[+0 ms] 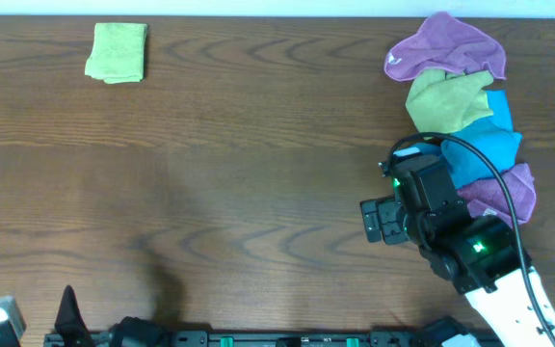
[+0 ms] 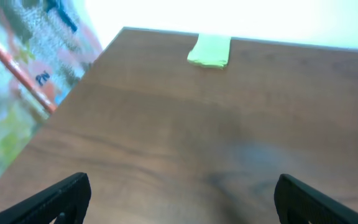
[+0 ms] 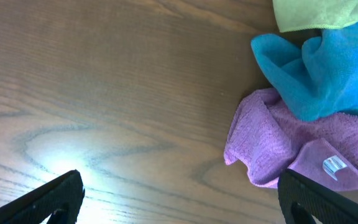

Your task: Fold the cloth

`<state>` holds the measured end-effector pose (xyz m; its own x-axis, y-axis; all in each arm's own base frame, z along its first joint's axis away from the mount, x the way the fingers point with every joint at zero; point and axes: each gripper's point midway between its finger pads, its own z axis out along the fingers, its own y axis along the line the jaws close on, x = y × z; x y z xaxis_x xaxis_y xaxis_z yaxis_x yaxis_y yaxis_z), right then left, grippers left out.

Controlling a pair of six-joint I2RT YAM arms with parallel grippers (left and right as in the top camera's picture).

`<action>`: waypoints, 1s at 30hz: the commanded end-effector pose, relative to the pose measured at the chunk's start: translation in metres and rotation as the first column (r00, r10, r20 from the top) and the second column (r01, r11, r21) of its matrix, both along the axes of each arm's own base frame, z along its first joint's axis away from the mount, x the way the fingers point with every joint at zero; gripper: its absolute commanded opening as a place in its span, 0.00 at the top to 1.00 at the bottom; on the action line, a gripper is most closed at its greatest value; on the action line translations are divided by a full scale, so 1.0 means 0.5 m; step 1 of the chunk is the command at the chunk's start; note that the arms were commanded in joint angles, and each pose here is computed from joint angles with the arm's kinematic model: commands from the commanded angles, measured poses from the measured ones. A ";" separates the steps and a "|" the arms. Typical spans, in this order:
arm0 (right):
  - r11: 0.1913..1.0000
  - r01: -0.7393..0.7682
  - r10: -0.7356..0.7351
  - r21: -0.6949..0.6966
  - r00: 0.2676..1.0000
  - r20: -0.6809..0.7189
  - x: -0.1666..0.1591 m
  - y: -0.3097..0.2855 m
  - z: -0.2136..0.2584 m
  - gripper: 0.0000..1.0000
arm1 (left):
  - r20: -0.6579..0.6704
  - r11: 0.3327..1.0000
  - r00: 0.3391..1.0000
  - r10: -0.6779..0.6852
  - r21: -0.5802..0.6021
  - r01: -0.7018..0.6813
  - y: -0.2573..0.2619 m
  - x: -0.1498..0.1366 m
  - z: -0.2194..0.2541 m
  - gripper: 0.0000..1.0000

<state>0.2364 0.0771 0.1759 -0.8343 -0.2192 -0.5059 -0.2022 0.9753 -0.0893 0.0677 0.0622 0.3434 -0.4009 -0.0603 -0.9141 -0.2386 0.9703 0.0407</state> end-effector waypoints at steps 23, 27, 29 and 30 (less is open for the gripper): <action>1.000 0.020 -0.020 0.003 1.000 -0.002 0.000 -0.005 -0.002 0.01 | 0.340 0.983 0.925 -0.171 -0.007 0.184 -0.104 0.232 -0.126 0.05; 1.000 0.021 -0.021 0.003 1.000 -0.002 0.000 -0.005 -0.002 0.01 | 0.345 0.979 0.920 -0.189 -0.007 0.204 -0.108 0.253 -0.161 0.05; 1.000 0.021 -0.021 0.003 1.000 -0.002 0.000 -0.005 -0.002 0.01 | 0.352 0.979 0.916 -0.190 -0.004 0.205 -0.107 0.264 -0.177 0.05; 1.000 0.021 -0.021 0.003 1.000 -0.002 0.000 -0.005 -0.002 0.01 | 0.358 0.979 0.914 -0.190 -0.002 0.204 -0.106 0.269 -0.184 0.05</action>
<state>0.2360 0.0771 0.1749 -0.8360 -0.2200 -0.5028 -0.2030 0.9751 -0.0892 0.1988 0.0124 0.2581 -0.0737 -0.0679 -0.9950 -0.0573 0.9963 -0.0637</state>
